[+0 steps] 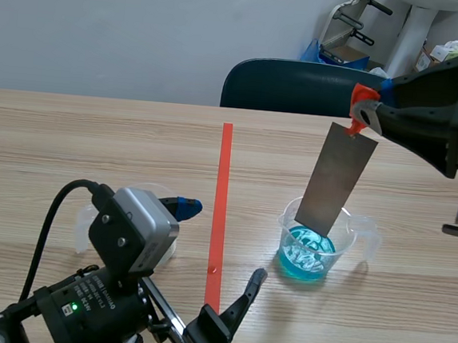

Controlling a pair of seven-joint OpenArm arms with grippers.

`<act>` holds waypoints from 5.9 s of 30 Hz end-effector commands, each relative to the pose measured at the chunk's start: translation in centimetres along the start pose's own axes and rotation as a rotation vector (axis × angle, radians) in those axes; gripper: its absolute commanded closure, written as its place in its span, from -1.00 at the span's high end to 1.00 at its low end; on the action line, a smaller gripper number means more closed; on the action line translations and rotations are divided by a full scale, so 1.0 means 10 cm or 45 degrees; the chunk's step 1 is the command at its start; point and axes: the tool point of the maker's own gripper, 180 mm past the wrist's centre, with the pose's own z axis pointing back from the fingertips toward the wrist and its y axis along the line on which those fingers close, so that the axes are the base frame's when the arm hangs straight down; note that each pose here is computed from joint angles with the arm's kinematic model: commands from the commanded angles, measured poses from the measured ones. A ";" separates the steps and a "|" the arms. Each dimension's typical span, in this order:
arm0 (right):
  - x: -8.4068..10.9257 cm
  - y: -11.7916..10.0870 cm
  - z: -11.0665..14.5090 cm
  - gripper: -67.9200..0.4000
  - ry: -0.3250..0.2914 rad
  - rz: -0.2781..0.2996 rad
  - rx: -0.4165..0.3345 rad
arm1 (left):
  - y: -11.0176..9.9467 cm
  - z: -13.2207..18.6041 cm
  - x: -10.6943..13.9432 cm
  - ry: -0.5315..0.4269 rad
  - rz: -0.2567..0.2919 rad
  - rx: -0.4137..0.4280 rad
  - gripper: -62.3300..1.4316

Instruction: Do the redox reaction experiment

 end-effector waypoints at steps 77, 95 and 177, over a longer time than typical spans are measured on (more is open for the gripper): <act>0.25 -0.16 0.12 -0.96 0.024 0.051 -0.070 | -0.02 -0.02 0.09 -0.040 0.011 -0.005 1.00; 0.25 -0.16 0.12 -0.96 0.029 0.051 -0.070 | -0.02 -0.02 0.09 -0.040 0.011 -0.005 1.00; 0.24 -0.16 0.12 -0.96 0.033 0.051 -0.069 | 0.01 -1.15 -0.16 0.038 0.016 -0.011 -0.86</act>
